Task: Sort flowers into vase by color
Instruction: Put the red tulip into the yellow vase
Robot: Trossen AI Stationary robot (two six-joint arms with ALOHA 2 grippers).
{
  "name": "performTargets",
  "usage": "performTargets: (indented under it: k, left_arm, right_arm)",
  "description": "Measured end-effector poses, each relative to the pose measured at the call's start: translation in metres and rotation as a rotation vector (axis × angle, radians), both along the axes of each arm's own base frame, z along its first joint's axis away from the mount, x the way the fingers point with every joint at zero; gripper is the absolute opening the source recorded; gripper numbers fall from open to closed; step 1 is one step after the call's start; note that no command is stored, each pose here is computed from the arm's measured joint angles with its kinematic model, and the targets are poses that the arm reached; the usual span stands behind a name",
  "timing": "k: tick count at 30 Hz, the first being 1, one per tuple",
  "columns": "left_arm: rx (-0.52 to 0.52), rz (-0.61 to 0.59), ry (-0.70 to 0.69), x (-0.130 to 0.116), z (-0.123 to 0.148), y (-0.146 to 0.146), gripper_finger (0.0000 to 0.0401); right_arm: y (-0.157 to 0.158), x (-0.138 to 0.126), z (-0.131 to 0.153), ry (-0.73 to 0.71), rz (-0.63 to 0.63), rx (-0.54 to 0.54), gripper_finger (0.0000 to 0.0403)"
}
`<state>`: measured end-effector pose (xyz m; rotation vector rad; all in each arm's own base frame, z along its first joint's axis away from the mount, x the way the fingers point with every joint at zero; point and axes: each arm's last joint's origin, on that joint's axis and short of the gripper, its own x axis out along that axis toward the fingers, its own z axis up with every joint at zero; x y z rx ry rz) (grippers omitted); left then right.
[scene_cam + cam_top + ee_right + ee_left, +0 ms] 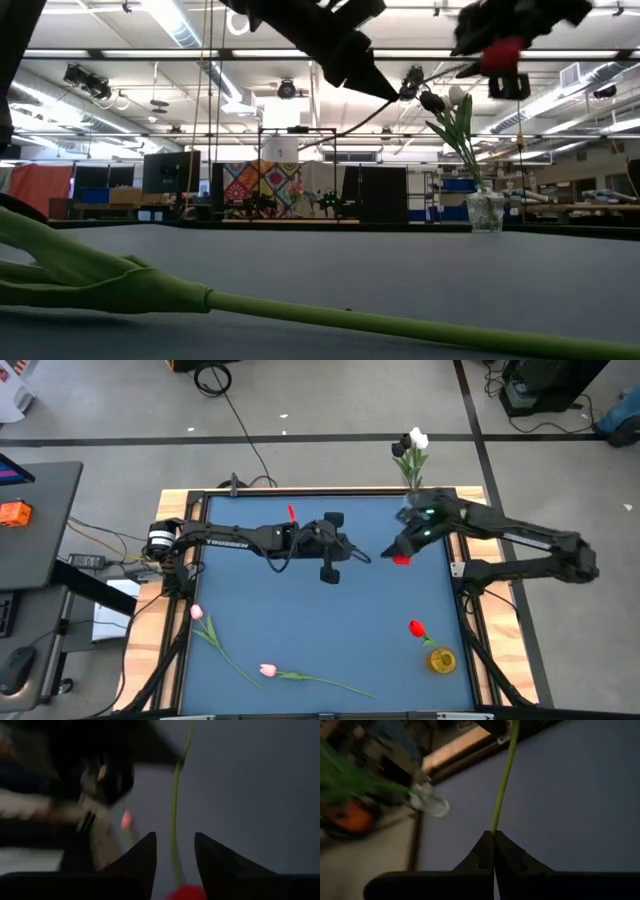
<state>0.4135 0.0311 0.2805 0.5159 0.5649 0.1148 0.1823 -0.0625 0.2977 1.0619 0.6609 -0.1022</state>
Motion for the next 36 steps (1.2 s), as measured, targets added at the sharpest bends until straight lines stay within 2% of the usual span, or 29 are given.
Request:
performTargets:
  k: [5,9,12,15,18,21,25,31,36]
  left_arm:
    - [-0.3,0.101,-0.095,0.0,0.002,0.017,0.0001]
    - [-0.57,0.165,-0.272,0.003,0.014,0.034,0.0001]
    - [-0.745,0.132,-0.448,0.009,0.025,0.043,0.0001]
    - [-0.903,0.098,-0.634,0.018,0.032,0.044,0.0]
    - [-1.022,0.041,-0.774,0.028,0.03,0.04,0.0]
    - [-1.099,0.016,-0.842,0.036,0.021,0.032,0.0]
    - [-1.14,0.031,-0.852,0.044,0.01,0.019,0.0]
    - [-1.104,0.023,-0.861,0.046,0.009,0.0,0.0]
    - [-1.117,0.04,-0.89,0.046,0.011,-0.003,0.0]
  right_arm:
    - [0.011,-0.046,0.033,-0.139,-0.266,-0.334,0.0144]
    - [0.023,-0.084,0.051,-0.247,-0.413,-0.529,0.0143]
    - [0.032,-0.107,0.058,-0.331,-0.427,-0.606,0.0142]
    - [0.039,-0.124,0.062,-0.404,-0.418,-0.615,0.0142]
    - [0.042,-0.127,0.063,-0.431,-0.376,-0.619,0.0142]
    - [0.04,-0.118,0.064,-0.441,-0.325,-0.627,0.0142]
    - [0.032,-0.095,0.07,-0.478,-0.275,-0.655,0.0142]
    - [0.021,-0.065,0.069,-0.472,-0.253,-0.652,0.0142]
    - [0.018,-0.046,0.066,-0.5,-0.107,-0.602,0.0142]
